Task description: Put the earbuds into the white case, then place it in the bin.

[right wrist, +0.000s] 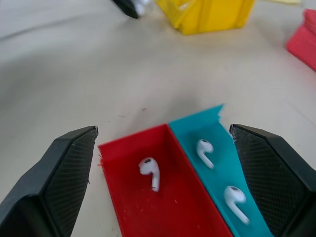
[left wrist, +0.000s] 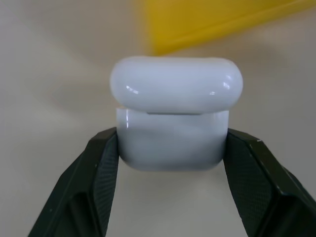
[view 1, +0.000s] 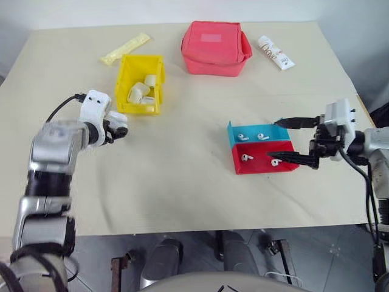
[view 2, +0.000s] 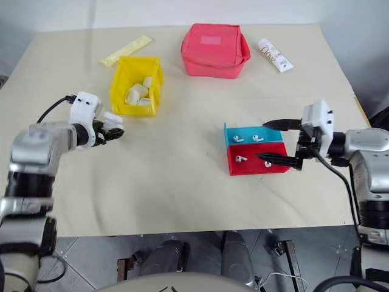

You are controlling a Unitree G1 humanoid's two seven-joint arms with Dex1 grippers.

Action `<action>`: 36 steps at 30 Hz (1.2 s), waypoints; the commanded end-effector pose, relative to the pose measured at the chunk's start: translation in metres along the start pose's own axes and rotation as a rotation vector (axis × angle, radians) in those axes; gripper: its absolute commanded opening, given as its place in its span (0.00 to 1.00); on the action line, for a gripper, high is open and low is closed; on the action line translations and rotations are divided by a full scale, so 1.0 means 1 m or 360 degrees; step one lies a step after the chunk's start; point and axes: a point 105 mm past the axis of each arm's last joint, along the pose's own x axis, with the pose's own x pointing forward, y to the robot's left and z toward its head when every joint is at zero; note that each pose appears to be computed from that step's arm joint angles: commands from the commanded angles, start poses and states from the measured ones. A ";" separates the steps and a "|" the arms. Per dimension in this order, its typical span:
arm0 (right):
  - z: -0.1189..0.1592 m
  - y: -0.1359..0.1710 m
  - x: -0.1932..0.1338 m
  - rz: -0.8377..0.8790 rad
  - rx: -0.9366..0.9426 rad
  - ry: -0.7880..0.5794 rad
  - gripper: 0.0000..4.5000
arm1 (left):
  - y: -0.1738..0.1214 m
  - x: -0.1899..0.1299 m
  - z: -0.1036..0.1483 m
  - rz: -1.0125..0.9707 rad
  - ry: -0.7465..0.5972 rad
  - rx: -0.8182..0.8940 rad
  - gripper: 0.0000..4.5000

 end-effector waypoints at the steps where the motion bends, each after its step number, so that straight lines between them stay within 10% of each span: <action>1: 0.016 0.004 -0.007 -0.0052 -0.0070 -0.0041 1.00 | -0.037 -0.034 0.058 -0.0400 -0.0684 0.0219 0.62; 11: -0.003 0.022 -0.026 -0.0376 0.0123 0.0141 1.00 | -0.090 -0.050 0.059 -0.1054 -0.1290 0.0287 0.62; 24: -0.036 0.088 -0.104 -0.0910 0.0414 0.0551 1.00 | -0.124 -0.018 0.043 -0.1366 -0.1327 0.0344 0.62; 36: -0.014 0.075 -0.058 -0.0646 0.0328 0.0640 1.00 | -0.134 -0.025 0.040 -0.1427 -0.1345 0.0379 0.62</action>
